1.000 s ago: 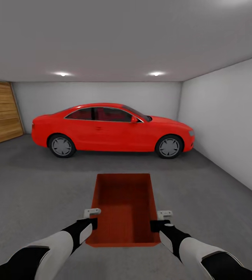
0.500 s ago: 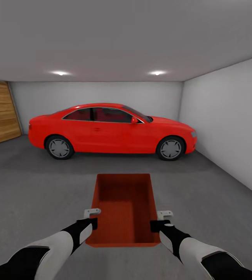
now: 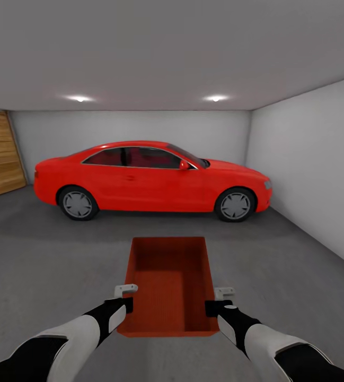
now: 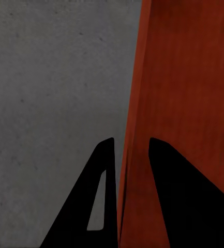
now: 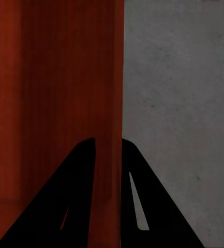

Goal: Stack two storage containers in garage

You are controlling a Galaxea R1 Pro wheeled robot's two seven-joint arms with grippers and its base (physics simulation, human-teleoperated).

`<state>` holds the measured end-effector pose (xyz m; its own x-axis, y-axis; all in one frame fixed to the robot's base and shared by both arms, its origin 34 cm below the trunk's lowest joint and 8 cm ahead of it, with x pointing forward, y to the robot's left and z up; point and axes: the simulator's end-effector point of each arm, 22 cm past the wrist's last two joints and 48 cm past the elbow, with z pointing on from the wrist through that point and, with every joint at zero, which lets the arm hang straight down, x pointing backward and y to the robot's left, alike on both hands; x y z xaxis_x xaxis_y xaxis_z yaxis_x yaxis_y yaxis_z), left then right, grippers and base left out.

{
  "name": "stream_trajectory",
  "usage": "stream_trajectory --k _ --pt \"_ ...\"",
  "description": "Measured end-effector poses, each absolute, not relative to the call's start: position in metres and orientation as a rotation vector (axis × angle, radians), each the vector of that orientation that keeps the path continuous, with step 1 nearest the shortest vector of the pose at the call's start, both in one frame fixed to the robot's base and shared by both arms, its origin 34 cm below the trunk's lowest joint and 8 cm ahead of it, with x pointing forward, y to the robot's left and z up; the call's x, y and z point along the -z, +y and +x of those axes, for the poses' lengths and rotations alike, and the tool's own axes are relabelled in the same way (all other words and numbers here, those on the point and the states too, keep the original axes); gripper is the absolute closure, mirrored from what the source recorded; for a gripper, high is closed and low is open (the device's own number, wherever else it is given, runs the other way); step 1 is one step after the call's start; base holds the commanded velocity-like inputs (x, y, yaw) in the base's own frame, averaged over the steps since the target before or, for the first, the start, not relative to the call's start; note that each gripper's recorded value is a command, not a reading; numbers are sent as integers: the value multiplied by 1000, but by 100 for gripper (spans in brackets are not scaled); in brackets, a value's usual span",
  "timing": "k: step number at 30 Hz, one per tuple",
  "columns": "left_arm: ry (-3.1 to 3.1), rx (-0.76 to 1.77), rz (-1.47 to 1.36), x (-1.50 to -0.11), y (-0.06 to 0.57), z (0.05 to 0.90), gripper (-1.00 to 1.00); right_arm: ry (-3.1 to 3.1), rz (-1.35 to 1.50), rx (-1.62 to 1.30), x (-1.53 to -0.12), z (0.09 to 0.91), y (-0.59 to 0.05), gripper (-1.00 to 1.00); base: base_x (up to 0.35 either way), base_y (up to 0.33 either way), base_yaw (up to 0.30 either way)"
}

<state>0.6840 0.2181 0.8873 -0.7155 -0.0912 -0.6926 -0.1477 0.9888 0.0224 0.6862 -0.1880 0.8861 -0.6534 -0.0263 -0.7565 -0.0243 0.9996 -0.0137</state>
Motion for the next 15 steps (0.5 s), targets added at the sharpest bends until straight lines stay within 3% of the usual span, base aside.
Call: stream_trajectory --k 15 --pt "2372 -97 -166 -887 218 684 100 2283 -36 4 -886 687 -188 100 284 0 0"
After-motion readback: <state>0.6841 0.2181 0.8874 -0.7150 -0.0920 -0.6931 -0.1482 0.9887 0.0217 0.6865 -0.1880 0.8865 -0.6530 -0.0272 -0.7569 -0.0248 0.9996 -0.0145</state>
